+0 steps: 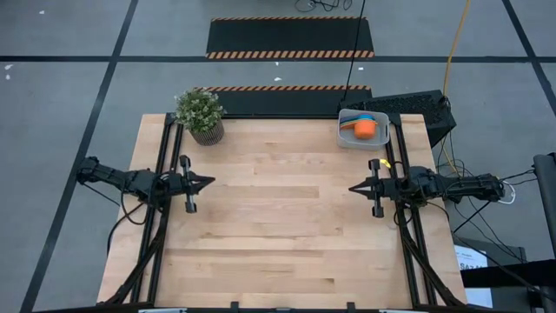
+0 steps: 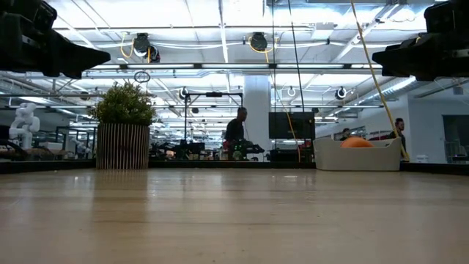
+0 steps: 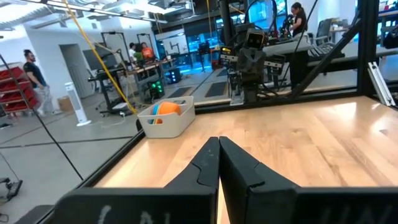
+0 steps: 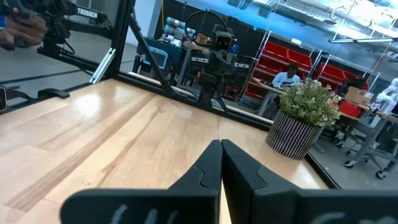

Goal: Nest measuring cups in basket
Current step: Return to Home Position

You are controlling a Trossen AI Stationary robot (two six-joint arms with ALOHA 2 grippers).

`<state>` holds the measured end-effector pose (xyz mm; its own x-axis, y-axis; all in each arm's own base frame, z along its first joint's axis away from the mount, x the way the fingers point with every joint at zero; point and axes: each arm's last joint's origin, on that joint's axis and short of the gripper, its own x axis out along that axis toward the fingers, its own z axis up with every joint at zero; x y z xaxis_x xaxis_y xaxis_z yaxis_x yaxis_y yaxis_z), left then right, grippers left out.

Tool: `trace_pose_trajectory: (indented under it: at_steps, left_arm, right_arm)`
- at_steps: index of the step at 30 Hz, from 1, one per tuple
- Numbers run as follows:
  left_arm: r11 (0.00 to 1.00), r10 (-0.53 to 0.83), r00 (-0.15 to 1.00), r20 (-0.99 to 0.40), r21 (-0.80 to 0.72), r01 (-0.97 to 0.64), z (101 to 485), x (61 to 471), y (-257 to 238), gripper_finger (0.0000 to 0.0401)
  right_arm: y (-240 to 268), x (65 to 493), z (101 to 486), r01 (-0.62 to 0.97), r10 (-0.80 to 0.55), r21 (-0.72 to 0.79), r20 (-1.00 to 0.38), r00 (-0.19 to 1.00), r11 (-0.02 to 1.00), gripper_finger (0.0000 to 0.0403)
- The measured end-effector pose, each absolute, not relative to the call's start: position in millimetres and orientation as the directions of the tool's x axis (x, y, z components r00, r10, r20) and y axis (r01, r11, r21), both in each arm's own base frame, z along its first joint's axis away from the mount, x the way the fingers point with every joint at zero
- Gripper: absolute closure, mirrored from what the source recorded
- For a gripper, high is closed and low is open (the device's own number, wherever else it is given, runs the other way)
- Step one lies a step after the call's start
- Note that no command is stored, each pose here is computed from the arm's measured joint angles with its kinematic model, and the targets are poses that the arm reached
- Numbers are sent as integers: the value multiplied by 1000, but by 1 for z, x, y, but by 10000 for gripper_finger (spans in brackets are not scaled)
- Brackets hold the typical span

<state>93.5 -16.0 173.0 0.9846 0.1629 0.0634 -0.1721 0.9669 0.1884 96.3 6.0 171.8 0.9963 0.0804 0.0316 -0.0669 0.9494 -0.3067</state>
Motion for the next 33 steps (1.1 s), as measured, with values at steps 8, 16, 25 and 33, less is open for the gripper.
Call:
trace_pose_trajectory:
  at_steps: [8, 16, 25, 33]
  left_arm:
    - [968, 163, 985, 62, 182, -172, 173, 94, -16, 394]
    - [970, 163, 985, 62, 172, -171, 173, 94, -16, 384]
    - [970, 163, 985, 62, 174, -172, 173, 94, -16, 389]
    - [971, 163, 985, 61, 166, -171, 173, 94, -16, 397]
  right_arm:
    - [6, 96, 172, -66, 82, -343, 32, 996, 937, 403]
    - [6, 96, 170, -72, 82, -372, 13, 997, 926, 403]
    - [6, 96, 164, -94, 82, -304, -54, 995, 948, 403]
    - [10, 96, 168, -177, 185, -270, 1, 983, 947, 403]
